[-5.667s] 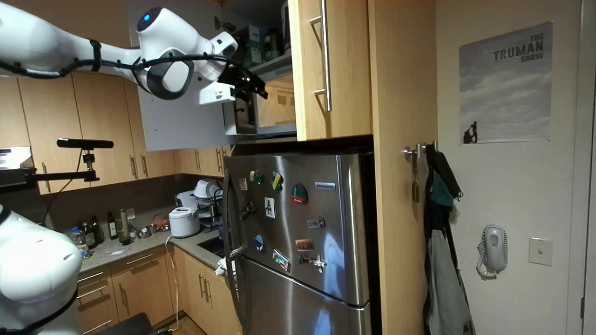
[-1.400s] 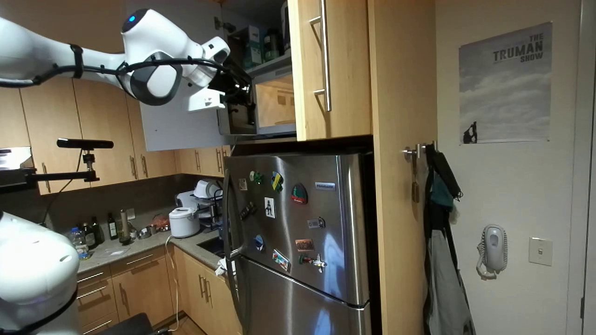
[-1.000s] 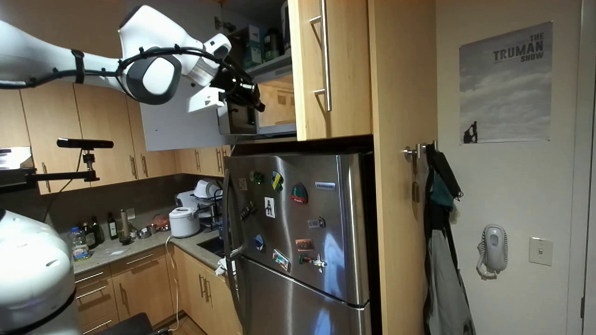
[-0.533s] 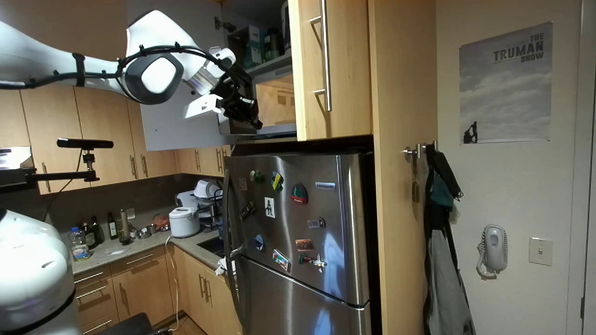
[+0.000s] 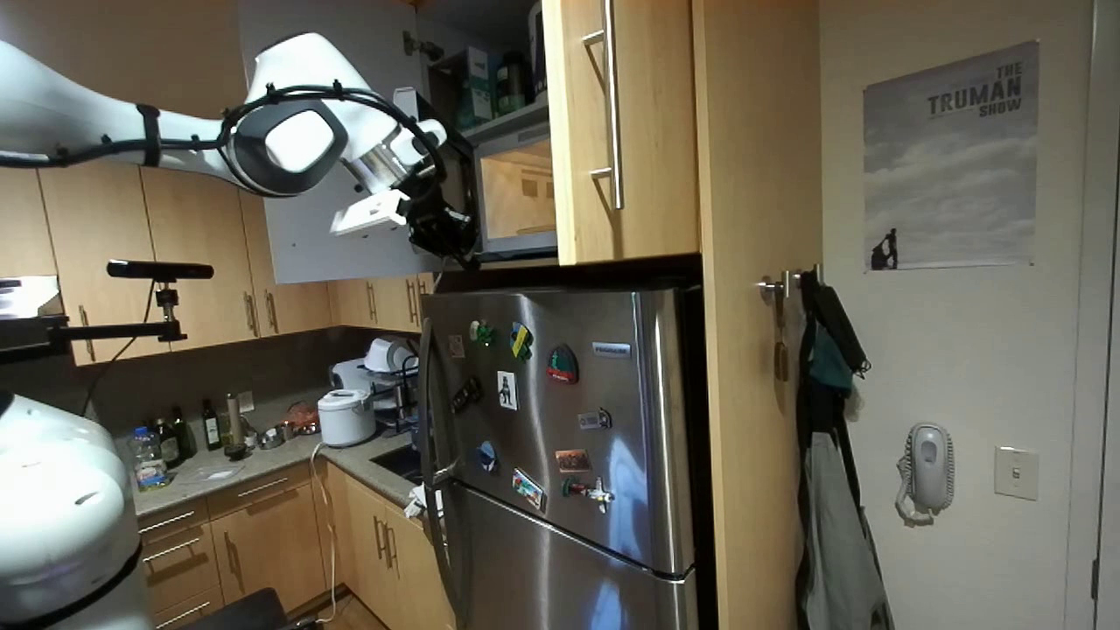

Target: Open the microwave door

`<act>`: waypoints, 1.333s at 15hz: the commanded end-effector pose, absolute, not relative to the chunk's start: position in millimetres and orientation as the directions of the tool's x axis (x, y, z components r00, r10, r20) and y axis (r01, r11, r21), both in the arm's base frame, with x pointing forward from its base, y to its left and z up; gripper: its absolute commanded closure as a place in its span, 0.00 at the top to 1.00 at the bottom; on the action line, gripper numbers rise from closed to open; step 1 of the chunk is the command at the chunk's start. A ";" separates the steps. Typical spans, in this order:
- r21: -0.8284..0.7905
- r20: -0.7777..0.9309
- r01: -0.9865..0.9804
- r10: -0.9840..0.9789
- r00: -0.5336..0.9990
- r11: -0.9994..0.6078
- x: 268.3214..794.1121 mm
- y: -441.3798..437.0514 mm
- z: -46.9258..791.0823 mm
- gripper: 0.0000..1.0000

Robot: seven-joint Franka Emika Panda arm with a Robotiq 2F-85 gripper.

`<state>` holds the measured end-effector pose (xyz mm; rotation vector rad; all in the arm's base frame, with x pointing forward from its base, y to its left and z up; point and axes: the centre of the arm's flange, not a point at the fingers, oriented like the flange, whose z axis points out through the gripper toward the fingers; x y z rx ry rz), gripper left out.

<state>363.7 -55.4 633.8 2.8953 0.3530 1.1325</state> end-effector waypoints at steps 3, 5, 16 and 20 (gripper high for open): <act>0.086 0.574 0.247 0.250 0.779 -0.965 358.5 -49.6 631.6 0.03; 0.073 0.543 0.267 0.263 0.797 -0.961 356.0 -48.4 629.3 0.03; 0.001 0.463 0.349 0.310 0.830 -0.937 342.4 -33.9 630.5 0.31; 0.006 0.469 0.331 0.295 0.832 -0.944 344.6 -32.6 624.6 0.36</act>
